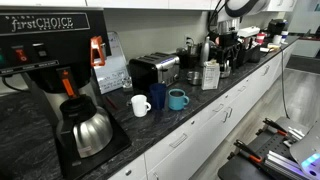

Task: Move the white box to the front of the toaster

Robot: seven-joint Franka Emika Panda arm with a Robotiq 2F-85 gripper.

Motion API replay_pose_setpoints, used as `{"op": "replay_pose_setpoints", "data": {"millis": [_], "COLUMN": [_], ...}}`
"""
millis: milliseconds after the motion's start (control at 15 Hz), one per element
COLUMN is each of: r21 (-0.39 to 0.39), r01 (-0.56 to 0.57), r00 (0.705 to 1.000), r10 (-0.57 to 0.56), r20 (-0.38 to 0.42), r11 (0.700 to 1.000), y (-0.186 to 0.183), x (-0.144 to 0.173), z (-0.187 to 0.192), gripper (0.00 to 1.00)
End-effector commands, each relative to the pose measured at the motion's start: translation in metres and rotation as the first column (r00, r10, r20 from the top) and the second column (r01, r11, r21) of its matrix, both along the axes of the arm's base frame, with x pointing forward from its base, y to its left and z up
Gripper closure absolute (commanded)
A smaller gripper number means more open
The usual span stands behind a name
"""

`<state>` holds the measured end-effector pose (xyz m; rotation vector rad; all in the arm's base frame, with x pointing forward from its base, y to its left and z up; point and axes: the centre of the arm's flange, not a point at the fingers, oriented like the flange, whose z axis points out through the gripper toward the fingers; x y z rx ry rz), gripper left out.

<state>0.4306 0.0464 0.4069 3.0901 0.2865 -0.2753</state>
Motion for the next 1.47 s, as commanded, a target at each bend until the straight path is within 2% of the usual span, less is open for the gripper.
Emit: {"op": "replay_pose_setpoints", "data": {"millis": [0, 133, 333, 533, 733, 800, 867, 1067, 1400], "r21": [0.0, -0.011, -0.086, -0.152, -0.148, -0.142, -0.138, -0.133, -0.133], "r01": [0.0, 0.0, -0.05, -0.101, -0.106, -0.101, -0.098, -0.096, -0.096], "r00": [1.0, 1.0, 0.993, 0.975, 0.957, 0.955, 0.96, 0.959, 0.958], "r10": [0.0, 0.0, 0.059, 0.129, 0.141, 0.135, 0.13, 0.128, 0.128], "r20": [0.0, 0.01, 0.099, 0.182, 0.253, 0.263, 0.248, 0.253, 0.256], "r11": [1.0, 1.0, 0.995, 0.983, 0.983, 0.985, 0.986, 0.986, 0.986], "y": [0.0, -0.002, -0.006, -0.008, -0.008, -0.008, -0.005, -0.006, -0.006], "x": [0.0, 0.002, 0.007, 0.019, 0.045, 0.054, 0.034, 0.046, 0.047], "z": [0.0, 0.001, 0.011, 0.022, 0.026, 0.025, 0.029, 0.023, 0.024], "gripper": [0.0, 0.0, 0.0, 0.0, 0.0, 0.0, 0.0, 0.0, 0.0]}}
